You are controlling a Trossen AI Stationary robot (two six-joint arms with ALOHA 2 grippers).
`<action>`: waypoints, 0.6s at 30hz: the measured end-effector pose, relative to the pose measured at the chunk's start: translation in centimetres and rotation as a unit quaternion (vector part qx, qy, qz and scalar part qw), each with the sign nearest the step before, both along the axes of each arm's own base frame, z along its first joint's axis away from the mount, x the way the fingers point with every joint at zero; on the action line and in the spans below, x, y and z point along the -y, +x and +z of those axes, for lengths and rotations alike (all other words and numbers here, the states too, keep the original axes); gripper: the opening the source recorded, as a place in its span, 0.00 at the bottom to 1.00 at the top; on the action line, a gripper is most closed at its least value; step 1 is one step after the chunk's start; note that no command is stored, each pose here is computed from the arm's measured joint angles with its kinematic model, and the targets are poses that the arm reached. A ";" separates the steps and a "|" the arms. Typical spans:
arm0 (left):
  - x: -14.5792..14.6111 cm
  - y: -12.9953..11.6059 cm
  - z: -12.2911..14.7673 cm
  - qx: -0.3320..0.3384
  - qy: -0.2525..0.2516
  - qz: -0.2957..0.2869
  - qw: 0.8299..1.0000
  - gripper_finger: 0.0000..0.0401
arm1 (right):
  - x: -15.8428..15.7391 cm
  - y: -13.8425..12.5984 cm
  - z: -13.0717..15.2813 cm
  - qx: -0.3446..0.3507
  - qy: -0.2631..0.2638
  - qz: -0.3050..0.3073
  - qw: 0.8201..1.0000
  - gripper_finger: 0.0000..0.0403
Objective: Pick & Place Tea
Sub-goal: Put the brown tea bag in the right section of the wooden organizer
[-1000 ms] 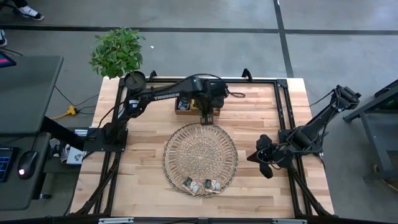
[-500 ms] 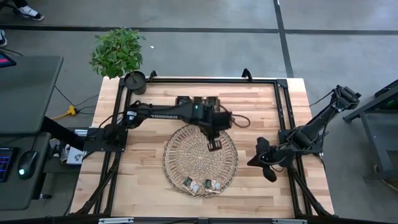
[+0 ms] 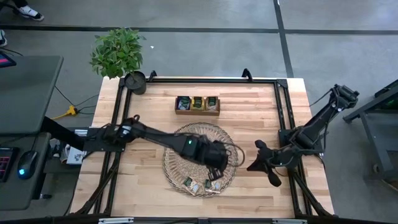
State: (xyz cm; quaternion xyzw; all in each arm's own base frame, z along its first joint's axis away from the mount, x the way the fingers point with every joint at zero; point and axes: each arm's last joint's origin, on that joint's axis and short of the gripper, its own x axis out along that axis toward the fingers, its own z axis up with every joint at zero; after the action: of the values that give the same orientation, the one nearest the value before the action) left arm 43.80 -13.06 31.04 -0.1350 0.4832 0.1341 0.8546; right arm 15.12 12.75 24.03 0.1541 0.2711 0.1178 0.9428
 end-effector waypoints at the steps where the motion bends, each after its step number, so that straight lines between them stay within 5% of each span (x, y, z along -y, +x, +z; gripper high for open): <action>1: 0.5 -0.2 0.0 0.004 0.003 0.009 1.000 0.00 | -0.1 -0.1 0.1 0.006 -0.003 0.001 1.000 0.00; 9: 5.1 -1.1 -0.2 0.047 -0.034 0.026 0.998 0.00 | -0.9 -0.2 1.1 0.068 0.000 -0.004 0.998 0.00; 18: 8.6 -2.0 -6.3 0.034 -0.063 0.062 0.995 0.00 | -4.3 2.6 2.4 0.044 -0.074 -0.018 0.996 0.00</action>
State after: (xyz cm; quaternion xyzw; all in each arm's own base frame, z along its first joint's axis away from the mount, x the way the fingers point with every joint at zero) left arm 41.79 -21.64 24.75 -0.2229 0.4522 0.1514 0.8502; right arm 17.68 17.08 26.47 0.0833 0.2342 0.0868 0.9647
